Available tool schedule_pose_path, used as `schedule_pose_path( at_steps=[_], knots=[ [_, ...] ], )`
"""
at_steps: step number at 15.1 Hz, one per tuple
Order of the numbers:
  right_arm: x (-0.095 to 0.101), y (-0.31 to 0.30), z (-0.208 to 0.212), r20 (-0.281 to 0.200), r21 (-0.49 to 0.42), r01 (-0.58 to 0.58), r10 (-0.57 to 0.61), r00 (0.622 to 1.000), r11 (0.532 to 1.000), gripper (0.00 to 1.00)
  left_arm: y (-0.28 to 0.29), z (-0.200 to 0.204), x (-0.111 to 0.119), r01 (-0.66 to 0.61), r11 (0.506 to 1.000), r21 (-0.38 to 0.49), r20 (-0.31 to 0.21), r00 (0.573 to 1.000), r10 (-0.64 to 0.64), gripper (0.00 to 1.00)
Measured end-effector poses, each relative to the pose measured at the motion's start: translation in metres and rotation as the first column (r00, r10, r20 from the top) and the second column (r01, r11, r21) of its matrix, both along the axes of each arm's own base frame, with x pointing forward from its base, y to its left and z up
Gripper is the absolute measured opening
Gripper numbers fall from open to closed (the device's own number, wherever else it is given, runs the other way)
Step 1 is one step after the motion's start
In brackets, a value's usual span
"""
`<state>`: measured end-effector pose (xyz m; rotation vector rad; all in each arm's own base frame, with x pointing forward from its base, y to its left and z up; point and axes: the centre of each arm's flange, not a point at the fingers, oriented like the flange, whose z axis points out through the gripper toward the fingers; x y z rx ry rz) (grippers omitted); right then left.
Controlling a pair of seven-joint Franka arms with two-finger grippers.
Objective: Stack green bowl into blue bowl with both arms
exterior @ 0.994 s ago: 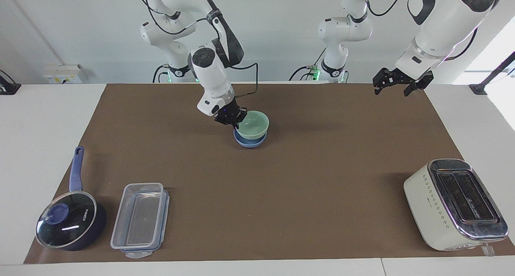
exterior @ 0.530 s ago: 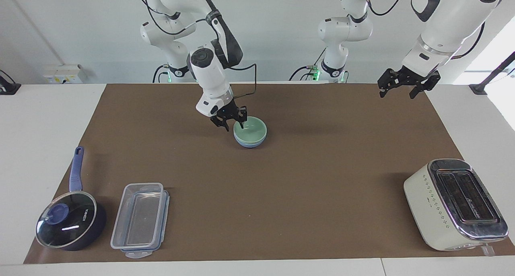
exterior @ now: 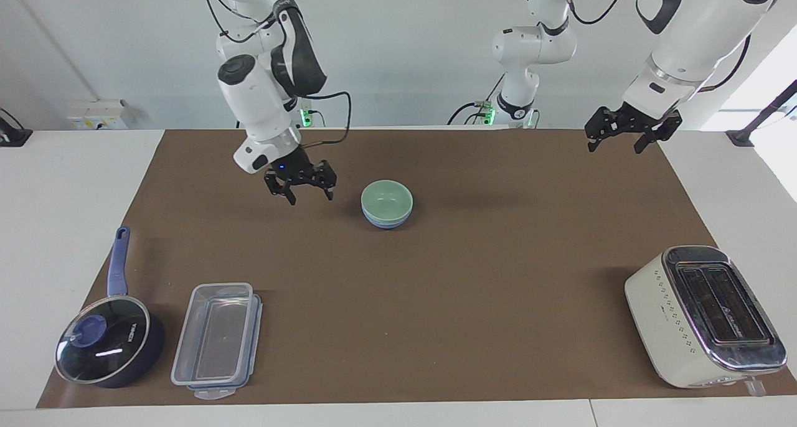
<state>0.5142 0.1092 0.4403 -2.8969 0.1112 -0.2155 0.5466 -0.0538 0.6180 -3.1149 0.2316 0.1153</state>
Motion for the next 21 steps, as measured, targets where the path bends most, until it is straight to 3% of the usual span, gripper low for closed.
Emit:
schedule_pose_path(
  at_steps=[2, 6, 9, 15, 21],
  knots=[
    [0.000, -0.039, 0.015, -0.003, -0.008, 0.024, -0.024, 1.000, 1.000, 1.00, 0.003, 0.000, 0.000, -0.006, 1.000, -0.003, 0.000, 1.000, 0.006, 1.00],
    [0.005, -0.085, 0.048, 0.006, -0.138, 0.019, -0.018, 1.000, 0.990, 1.00, 0.011, -0.001, 0.001, -0.022, 1.000, -0.011, -0.003, 1.000, 0.022, 1.00],
    [0.010, -0.110, 0.076, -0.023, -0.166, 0.040, -0.045, 0.999, 0.985, 1.00, 0.011, -0.001, 0.001, -0.023, 1.000, -0.013, -0.003, 1.000, 0.023, 1.00],
    [0.038, -0.121, 0.127, -0.049, -0.223, 0.030, -0.041, 0.998, 0.974, 1.00, 0.011, -0.001, 0.001, -0.023, 1.000, -0.013, -0.003, 1.000, 0.023, 1.00],
    [0.044, -0.118, 0.154, -0.137, -0.225, 0.005, -0.037, 0.990, 0.974, 1.00, 0.011, -0.001, 0.001, -0.023, 1.000, -0.013, -0.003, 1.000, 0.023, 1.00]
  ],
)
